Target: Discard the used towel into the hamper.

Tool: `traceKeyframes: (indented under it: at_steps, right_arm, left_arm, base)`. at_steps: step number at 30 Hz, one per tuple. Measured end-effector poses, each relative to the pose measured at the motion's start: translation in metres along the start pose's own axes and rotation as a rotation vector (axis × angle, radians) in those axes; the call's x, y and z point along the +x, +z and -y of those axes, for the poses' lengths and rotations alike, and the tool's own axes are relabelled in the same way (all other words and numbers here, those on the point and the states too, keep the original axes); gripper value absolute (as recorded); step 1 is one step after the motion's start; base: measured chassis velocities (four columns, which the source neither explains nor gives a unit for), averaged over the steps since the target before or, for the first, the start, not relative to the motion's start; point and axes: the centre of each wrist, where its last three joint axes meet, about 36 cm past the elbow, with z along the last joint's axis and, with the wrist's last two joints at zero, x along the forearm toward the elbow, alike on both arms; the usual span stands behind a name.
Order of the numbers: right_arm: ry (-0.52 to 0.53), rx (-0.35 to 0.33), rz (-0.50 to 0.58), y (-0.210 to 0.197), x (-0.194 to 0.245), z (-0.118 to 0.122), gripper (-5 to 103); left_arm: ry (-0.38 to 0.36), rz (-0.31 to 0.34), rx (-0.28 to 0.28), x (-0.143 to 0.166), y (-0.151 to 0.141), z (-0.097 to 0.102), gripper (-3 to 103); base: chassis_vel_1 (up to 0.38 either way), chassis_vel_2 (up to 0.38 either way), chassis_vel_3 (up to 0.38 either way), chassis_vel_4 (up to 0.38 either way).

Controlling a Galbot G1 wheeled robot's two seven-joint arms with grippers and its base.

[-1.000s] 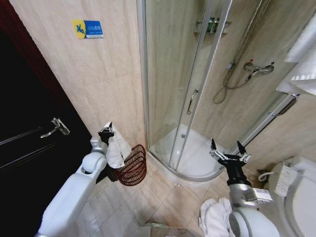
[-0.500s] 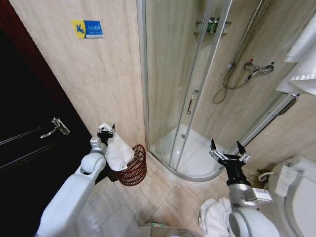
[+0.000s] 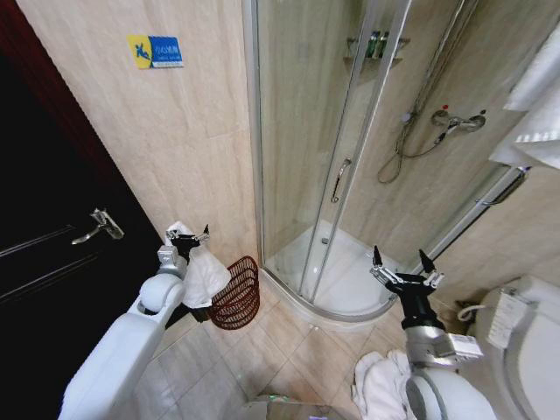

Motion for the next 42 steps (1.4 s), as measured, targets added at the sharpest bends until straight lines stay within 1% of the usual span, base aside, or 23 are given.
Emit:
traceKeyframes:
  at_steps: [2, 3, 7, 8, 9, 13, 14, 16, 18, 22, 23, 26, 27, 30, 34, 38, 42]
  right_arm:
    - [0.002, 0.0, -0.002, 0.001, 0.0, 0.0, 100]
    - [0.002, 0.0, -0.002, 0.001, 0.0, 0.0, 100]
    - [0.003, -0.004, -0.002, 0.003, -0.001, 0.0, 100]
    - [0.004, -0.007, -0.001, 0.003, -0.001, -0.001, 100]
    - [0.004, -0.007, -0.001, 0.003, -0.001, -0.001, 100]
    - [0.003, -0.011, -0.002, 0.005, 0.0, -0.001, 100]
    - [0.003, -0.011, -0.002, 0.005, 0.0, -0.001, 100]
    - [0.001, -0.01, -0.005, 0.006, 0.001, -0.001, 100]
    - [0.002, -0.01, -0.007, 0.007, 0.002, -0.001, 100]
    - [0.002, -0.015, -0.013, 0.01, 0.002, -0.001, 100]
    - [0.002, -0.015, -0.013, 0.01, 0.002, -0.001, 100]
    - [0.001, -0.019, -0.013, 0.011, 0.001, -0.002, 100]
    - [0.001, -0.019, -0.013, 0.011, 0.001, -0.002, 100]
    - [0.001, -0.02, -0.014, 0.013, 0.0, -0.002, 100]
    - [0.002, -0.022, -0.018, 0.015, 0.0, -0.003, 100]
    - [0.002, -0.02, -0.021, 0.015, 0.001, -0.002, 100]
    - [0.002, -0.019, -0.021, 0.015, 0.002, -0.002, 100]
  left_arm:
    - [0.043, -0.053, -0.015, 0.005, -0.007, -0.003, 100]
    - [0.043, -0.053, -0.015, 0.005, -0.007, -0.003, 100]
    - [0.078, -0.213, -0.041, 0.009, -0.023, -0.004, 100]
    - [0.085, -0.24, -0.038, 0.008, -0.027, -0.005, 100]
    - [0.085, -0.24, -0.038, 0.008, -0.027, -0.005, 100]
    - [0.097, -0.29, -0.034, -0.006, -0.036, -0.01, 100]
    - [0.097, -0.29, -0.034, -0.006, -0.036, -0.01, 100]
    - [0.116, -0.326, -0.038, -0.012, -0.041, -0.014, 100]
    - [0.12, -0.336, -0.042, -0.014, -0.042, -0.016, 100]
    - [0.129, -0.403, -0.054, -0.022, -0.036, -0.027, 100]
    - [0.129, -0.403, -0.054, -0.022, -0.036, -0.027, 100]
    - [0.124, -0.432, -0.062, -0.026, -0.03, -0.038, 100]
    - [0.124, -0.432, -0.062, -0.026, -0.03, -0.038, 100]
    - [0.124, -0.455, -0.08, -0.03, -0.023, -0.048, 100]
    - [0.11, -0.473, -0.086, -0.034, -0.016, -0.052, 100]
    - [0.094, -0.488, -0.092, -0.035, -0.006, -0.051, 100]
    - [0.073, -0.478, -0.092, -0.035, -0.003, -0.051, 100]
  base:
    - [0.0, 0.0, 0.0, 0.0]
    - [0.0, 0.0, 0.0, 0.0]
    - [0.0, 0.0, 0.0, 0.0]
    - [0.0, 0.0, 0.0, 0.0]
    - [0.0, 0.0, 0.0, 0.0]
    - [0.0, 0.0, 0.0, 0.0]
    - [0.0, 0.0, 0.0, 0.0]
    - [0.0, 0.0, 0.0, 0.0]
    - [0.0, 0.0, 0.0, 0.0]
    - [0.0, 0.0, 0.0, 0.0]
    - [0.0, 0.0, 0.0, 0.0]
    - [0.0, 0.0, 0.0, 0.0]
    - [0.0, 0.0, 0.0, 0.0]
    - [0.0, 0.0, 0.0, 0.0]
    - [0.0, 0.0, 0.0, 0.0]
    - [0.0, 0.0, 0.0, 0.0]
    - [0.0, 0.0, 0.0, 0.0]
